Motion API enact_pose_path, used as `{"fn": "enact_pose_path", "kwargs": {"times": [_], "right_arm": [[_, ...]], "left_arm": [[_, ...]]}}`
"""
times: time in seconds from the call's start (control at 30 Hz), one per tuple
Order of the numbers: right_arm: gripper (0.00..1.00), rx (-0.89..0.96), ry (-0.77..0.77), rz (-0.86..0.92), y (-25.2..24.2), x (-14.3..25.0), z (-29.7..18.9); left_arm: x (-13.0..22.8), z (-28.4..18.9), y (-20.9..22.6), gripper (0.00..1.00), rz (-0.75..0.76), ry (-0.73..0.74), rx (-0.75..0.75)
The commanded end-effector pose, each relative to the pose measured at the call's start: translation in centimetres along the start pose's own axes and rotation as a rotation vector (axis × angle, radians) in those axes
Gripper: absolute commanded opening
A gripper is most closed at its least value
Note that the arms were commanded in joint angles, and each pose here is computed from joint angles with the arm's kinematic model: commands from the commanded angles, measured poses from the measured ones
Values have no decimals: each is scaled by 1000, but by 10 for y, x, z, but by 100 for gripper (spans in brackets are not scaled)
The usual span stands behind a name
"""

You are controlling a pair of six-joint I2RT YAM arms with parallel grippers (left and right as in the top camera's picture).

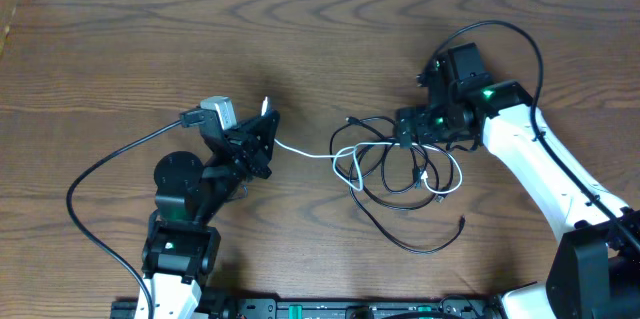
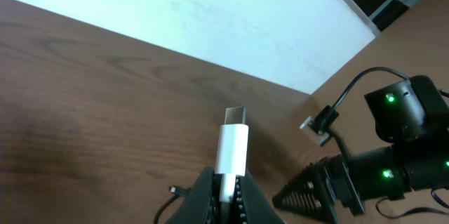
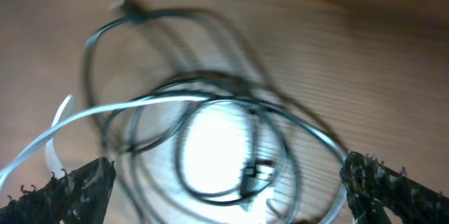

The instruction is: Untangle cables

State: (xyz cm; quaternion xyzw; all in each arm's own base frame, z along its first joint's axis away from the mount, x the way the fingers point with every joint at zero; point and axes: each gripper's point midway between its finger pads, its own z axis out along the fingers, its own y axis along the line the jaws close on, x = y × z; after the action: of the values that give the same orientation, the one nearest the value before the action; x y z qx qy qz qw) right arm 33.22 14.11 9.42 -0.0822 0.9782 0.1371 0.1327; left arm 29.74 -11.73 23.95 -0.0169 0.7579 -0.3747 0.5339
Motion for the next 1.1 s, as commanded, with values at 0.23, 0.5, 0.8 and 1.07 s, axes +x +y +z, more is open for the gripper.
{"fn": "enact_pose_path", "kwargs": {"times": [0.23,0.5,0.8,1.07], "right_arm": [[99,-164,82,-452,26,25,4],[99,-283,65,-583,53,22,35],[99,-429,9,-675,99,17,71],[1,-426,3,-699,111,18,88]], "left_arm": [[-36,-18,-21,8,72,-130,43],[-36,-22,-33,8,75,-119,95],[-42,-23,-40,8,84,-127,113],[-44,-24,-41,8,93,-137,115]]}}
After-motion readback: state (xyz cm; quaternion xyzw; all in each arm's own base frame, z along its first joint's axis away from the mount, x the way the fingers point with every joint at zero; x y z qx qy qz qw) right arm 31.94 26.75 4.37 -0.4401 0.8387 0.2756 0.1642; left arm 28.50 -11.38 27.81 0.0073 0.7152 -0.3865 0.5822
